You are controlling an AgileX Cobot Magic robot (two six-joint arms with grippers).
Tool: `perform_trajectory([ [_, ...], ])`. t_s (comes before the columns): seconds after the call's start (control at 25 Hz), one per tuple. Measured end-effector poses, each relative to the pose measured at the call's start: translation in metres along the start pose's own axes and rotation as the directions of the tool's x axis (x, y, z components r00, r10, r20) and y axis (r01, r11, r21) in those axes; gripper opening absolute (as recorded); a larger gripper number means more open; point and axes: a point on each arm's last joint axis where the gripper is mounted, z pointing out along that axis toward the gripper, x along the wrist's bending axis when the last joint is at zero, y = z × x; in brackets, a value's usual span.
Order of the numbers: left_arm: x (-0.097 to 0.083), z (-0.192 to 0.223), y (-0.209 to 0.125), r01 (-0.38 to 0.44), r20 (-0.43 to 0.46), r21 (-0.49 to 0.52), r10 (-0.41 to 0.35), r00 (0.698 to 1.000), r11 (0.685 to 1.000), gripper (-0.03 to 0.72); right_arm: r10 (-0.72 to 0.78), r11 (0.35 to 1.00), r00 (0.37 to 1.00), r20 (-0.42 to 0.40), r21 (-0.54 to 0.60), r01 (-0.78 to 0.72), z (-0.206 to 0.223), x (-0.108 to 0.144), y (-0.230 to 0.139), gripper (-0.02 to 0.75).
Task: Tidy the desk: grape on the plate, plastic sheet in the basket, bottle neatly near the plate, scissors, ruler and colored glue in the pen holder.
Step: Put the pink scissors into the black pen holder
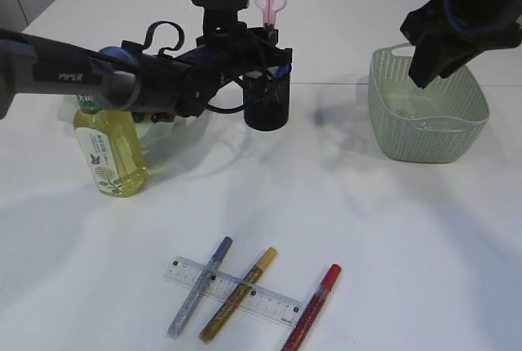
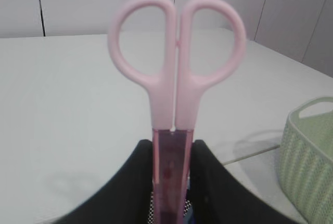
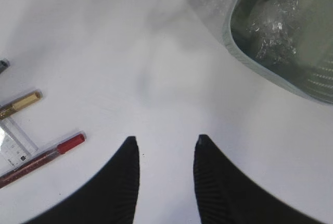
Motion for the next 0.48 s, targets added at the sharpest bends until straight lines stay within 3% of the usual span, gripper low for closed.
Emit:
perform_trajectory([
  [0.48, 0.003, 0.003, -0.024, -0.003, -0.005, 0.059, 0.003, 1.0, 0.998, 0.166, -0.005, 1.0, 1.0, 0.004, -0.016, 0.005, 0.0, 0.0, 0.001, 0.291],
])
